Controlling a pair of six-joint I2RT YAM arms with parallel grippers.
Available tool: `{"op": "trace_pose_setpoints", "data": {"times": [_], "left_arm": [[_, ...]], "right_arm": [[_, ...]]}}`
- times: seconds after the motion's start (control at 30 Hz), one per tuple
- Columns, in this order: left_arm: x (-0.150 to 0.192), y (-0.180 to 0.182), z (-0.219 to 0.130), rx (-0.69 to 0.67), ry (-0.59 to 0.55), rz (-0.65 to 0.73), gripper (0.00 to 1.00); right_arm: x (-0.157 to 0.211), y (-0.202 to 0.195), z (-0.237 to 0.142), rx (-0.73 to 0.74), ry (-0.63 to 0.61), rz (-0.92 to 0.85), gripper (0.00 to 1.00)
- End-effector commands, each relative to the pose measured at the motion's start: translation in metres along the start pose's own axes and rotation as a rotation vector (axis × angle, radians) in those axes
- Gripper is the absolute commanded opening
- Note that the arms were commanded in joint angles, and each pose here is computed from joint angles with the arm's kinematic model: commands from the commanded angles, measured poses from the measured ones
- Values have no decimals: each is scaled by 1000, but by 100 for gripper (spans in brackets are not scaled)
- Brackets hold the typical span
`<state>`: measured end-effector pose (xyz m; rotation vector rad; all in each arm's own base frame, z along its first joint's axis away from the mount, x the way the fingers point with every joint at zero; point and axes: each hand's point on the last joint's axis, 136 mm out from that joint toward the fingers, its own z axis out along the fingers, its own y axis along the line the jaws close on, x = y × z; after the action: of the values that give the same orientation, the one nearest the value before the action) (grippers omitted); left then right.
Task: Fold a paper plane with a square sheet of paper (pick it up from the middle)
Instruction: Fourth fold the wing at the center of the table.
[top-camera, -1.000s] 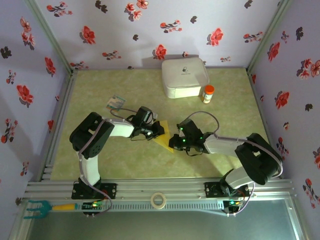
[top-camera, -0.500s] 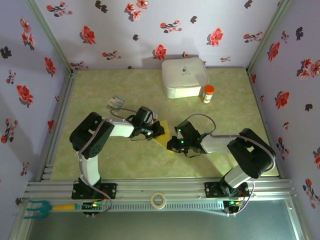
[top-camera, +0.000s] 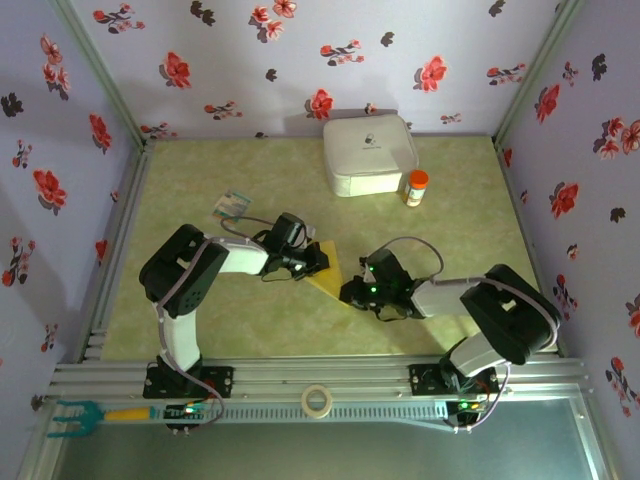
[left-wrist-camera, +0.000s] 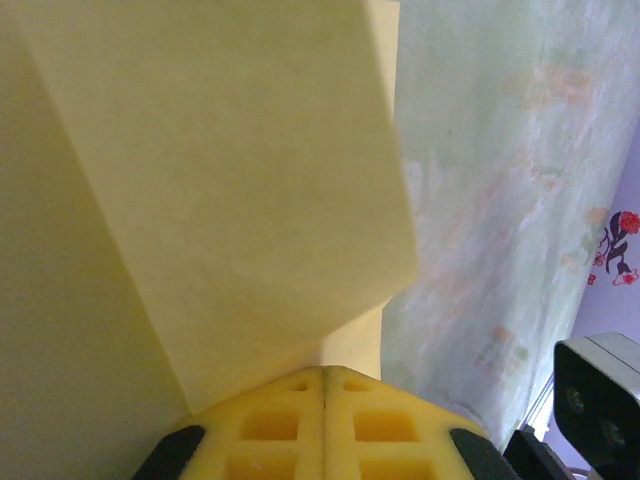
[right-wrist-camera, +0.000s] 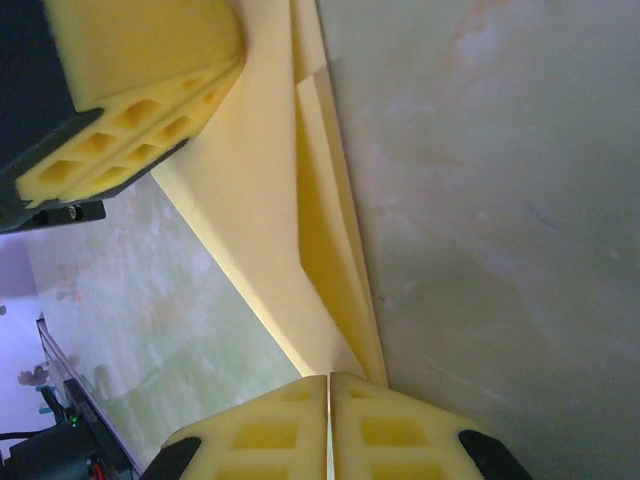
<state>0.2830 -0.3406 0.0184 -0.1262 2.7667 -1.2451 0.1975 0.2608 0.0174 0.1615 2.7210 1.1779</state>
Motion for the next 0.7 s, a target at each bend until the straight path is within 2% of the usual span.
{"op": "trace_pose_setpoints", "data": {"times": [0.0, 0.17, 0.3, 0.4, 0.5, 0.67], "left_arm": [[9, 33, 8, -101, 20, -37, 0], [9, 33, 7, -100, 16, -37, 0], [9, 32, 6, -97, 15, -33, 0], [9, 30, 5, -93, 12, -29, 0], [10, 30, 5, -92, 13, -26, 0], [10, 28, 4, -90, 12, -23, 0]], "right_arm": [[17, -23, -6, 66, 38, 65, 11], [26, -41, -21, 165, 45, 68, 7], [1, 1, -37, 83, -47, 13, 6], [-17, 32, -41, 37, -69, -27, 6], [-28, 46, -26, 24, -41, -30, 5], [-43, 44, 5, 41, -31, 19, 3]]}}
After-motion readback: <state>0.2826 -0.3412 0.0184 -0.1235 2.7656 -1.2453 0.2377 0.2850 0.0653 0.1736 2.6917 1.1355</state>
